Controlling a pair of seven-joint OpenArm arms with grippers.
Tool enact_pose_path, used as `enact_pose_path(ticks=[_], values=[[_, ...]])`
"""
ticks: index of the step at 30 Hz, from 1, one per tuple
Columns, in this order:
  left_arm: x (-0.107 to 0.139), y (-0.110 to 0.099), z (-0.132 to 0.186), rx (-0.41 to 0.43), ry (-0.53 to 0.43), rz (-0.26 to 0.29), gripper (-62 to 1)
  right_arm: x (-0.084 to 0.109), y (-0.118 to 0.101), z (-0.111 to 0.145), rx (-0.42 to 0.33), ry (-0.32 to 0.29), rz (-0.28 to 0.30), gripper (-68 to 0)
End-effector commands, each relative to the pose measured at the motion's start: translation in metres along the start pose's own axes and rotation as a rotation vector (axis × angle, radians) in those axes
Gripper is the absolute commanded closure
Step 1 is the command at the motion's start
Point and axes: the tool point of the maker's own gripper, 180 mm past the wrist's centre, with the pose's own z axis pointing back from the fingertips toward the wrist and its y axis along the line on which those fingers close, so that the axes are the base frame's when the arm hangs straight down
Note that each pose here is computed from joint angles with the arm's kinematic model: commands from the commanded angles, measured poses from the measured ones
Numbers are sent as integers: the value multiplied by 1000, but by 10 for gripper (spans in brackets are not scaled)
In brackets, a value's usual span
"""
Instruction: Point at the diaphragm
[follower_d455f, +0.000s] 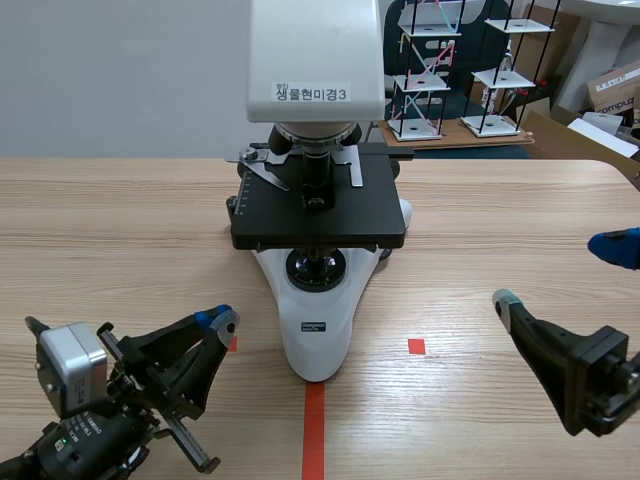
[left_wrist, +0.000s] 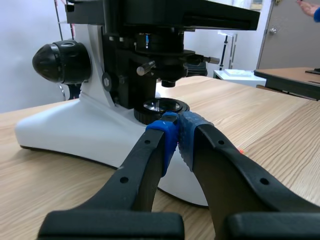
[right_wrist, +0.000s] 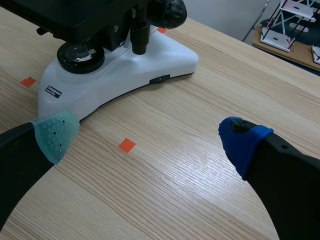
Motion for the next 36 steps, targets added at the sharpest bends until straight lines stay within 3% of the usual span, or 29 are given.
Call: enact_pose_path(ticks=[1,36], values=[[7,3,-4,-3,-26,-7,-17,11,3,-2,10,-36,2,-617],[4,3,-4,-2,-8,-11,-17,11,3,-2,10,-36,2,-617]])
